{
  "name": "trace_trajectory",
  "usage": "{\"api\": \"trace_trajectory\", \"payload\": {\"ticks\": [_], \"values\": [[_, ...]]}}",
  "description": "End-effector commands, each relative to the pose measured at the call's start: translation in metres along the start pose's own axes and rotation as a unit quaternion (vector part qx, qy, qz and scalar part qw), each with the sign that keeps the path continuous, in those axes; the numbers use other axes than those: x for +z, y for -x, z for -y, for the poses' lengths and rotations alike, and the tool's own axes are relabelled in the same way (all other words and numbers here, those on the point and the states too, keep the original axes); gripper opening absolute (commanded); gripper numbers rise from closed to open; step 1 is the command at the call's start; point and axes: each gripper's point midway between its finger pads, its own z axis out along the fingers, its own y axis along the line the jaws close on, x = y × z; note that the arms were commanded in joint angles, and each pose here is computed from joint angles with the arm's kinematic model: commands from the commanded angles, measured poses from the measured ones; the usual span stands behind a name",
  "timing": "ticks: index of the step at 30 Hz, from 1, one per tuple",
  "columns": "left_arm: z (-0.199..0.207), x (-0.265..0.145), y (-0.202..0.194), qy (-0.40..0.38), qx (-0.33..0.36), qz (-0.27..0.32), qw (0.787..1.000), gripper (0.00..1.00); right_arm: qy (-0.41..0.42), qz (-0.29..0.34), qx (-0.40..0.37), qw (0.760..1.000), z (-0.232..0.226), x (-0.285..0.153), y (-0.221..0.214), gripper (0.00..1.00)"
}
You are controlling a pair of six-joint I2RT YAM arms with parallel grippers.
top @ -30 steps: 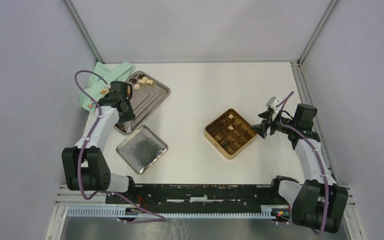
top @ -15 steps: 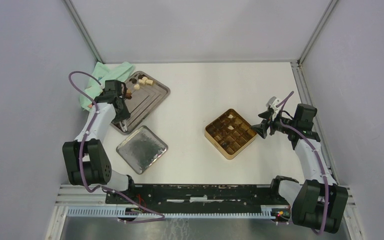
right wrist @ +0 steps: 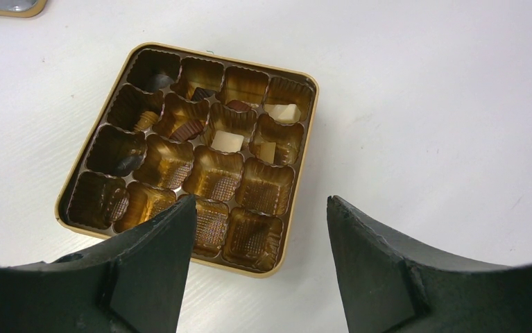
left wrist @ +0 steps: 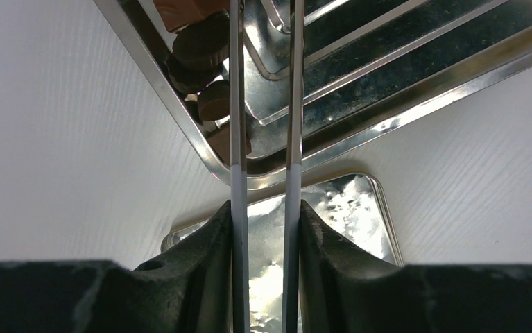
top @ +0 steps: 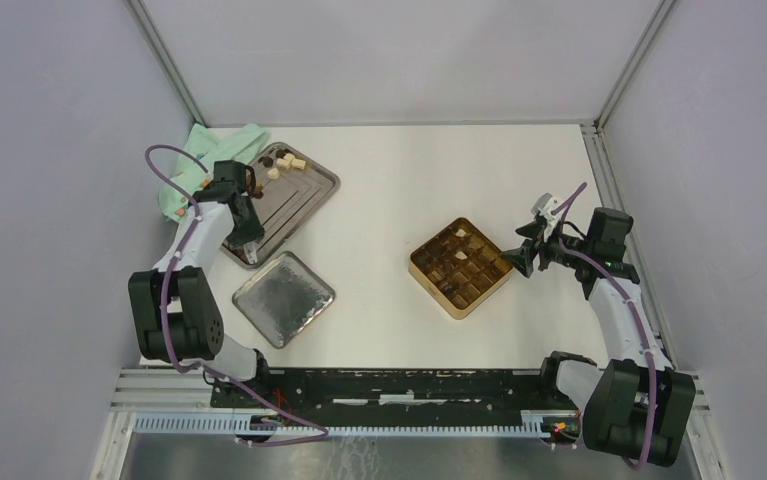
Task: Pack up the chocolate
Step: Pick up the fake chocolate from the plate.
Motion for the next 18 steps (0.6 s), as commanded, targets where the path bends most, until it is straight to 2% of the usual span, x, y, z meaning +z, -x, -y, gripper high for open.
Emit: {"api": "trace_trajectory", "payload": {"ticks": [1, 4, 6, 11, 18], "values": [[0.005, -0.004, 0.024, -0.016, 0.025, 0.031, 0.999, 0.4, 0.002, 0.017, -0.015, 1.0, 0.001, 0.0, 0.009, 0.74], [0.005, -0.003, 0.023, -0.013, 0.026, 0.029, 0.999, 0.39, 0.003, 0.017, -0.015, 1.0, 0.0, 0.0, 0.009, 0.74], [0.004, -0.003, 0.024, -0.012, 0.026, 0.03, 0.999, 0.35, 0.003, 0.017, -0.015, 1.0, 0.0, 0.0, 0.009, 0.74], [0.008, -0.006, 0.023, -0.025, 0.025, 0.032, 0.999, 0.03, 0.002, 0.018, -0.016, 1.0, 0.0, 0.0, 0.01, 0.74], [0.018, -0.028, 0.021, -0.071, 0.02, 0.051, 0.996, 0.02, 0.001, 0.018, -0.016, 1.0, 0.001, 0.0, 0.01, 0.74]]}}
